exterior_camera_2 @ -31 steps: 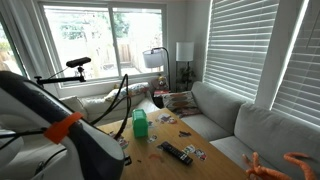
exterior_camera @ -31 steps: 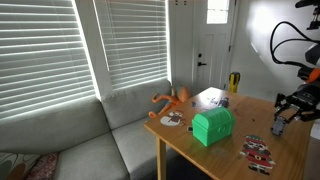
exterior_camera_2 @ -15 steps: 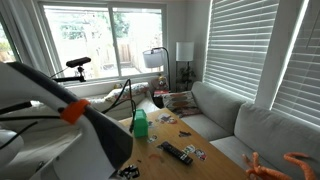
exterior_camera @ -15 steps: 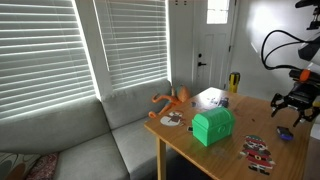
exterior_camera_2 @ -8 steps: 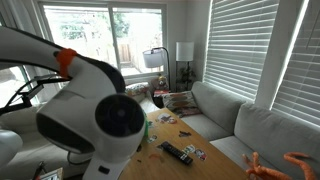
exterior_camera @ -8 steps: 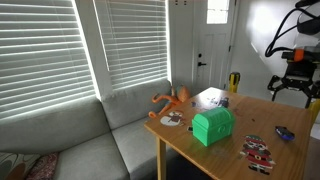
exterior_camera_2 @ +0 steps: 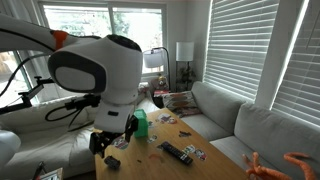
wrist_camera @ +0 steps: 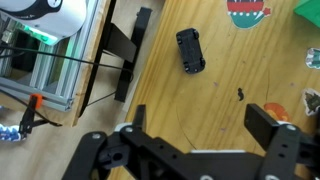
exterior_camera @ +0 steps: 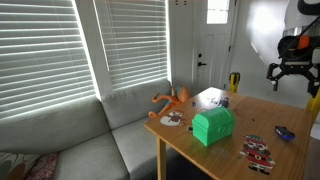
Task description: Place the blue toy car upside down
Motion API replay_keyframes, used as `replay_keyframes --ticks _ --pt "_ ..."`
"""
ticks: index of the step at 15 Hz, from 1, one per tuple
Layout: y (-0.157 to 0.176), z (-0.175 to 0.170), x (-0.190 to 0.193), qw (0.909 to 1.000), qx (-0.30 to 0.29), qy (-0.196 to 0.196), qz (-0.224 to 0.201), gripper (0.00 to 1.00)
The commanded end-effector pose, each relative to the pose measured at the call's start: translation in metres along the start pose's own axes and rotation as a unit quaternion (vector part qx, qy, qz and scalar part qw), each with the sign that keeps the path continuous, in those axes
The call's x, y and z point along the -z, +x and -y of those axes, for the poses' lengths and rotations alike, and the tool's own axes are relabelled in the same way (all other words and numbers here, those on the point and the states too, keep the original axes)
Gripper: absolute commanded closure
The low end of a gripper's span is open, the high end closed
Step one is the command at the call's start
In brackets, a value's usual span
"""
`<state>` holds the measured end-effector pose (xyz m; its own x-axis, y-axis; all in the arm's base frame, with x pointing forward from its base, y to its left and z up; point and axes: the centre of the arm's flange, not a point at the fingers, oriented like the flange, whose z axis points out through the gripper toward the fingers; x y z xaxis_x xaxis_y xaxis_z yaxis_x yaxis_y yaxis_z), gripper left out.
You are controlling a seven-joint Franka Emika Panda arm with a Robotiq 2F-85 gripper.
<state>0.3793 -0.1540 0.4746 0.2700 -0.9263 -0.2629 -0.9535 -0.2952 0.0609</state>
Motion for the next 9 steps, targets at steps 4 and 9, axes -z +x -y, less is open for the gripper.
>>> replay_keyframes --ticks 4,9 --pt "-0.028 0.009 0.014 0.9982 0.046 -0.006 -0.039 0.00" --pt "-0.038 0.010 0.020 0.9969 0.059 -0.005 -0.051 0.00"
